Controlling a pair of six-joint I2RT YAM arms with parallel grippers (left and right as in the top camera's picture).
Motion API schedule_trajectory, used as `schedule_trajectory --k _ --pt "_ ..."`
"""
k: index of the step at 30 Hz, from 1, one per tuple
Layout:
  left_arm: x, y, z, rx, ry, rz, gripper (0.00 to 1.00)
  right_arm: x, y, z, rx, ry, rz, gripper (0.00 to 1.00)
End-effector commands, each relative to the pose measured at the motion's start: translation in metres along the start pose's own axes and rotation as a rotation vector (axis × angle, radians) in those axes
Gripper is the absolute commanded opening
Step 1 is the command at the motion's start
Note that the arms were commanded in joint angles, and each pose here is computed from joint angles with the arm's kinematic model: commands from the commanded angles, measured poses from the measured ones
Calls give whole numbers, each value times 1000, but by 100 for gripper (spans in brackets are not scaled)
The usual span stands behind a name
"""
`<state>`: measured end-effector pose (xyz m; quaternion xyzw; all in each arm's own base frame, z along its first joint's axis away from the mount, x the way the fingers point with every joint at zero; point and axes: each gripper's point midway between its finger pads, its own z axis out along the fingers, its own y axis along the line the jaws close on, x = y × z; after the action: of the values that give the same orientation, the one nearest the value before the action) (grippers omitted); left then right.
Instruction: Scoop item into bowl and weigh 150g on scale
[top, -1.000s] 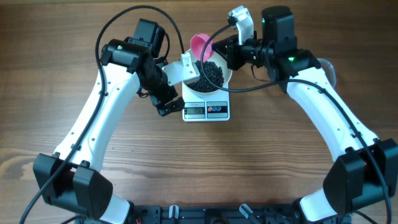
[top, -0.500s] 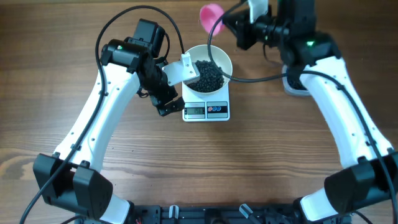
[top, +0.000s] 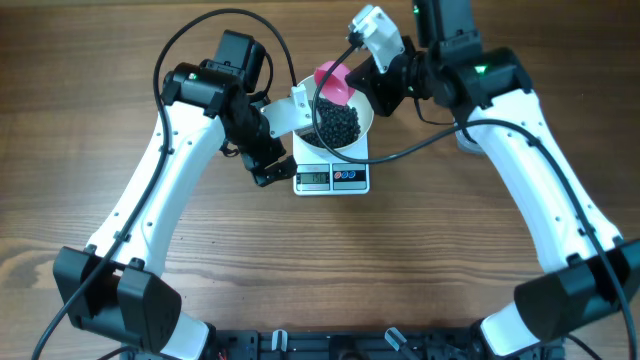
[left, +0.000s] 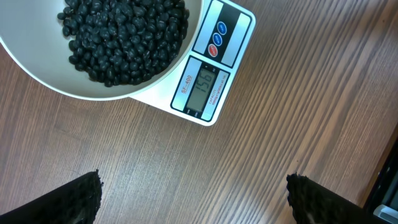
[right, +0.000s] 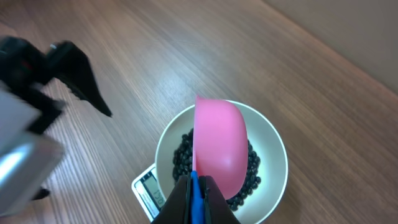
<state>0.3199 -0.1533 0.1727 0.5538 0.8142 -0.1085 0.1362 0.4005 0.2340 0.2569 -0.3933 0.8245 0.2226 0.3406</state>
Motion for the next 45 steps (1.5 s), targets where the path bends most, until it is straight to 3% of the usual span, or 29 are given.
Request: schedule_trajectory --k 1,15,26,37,45 --pt "3 1 5 11 9 3 100 13 -7 24 -13 51 -24 4" --pt "3 1 5 12 9 3 100 39 -25 72 -34 113 -41 4" --pt "3 1 5 11 9 3 100 61 -52 87 74 199 -33 4" --pt "3 1 5 12 9 3 100 78 -45 98 27 248 -2 4" --pt "3 1 5 12 9 3 100 73 -17 98 -127 210 71 4"
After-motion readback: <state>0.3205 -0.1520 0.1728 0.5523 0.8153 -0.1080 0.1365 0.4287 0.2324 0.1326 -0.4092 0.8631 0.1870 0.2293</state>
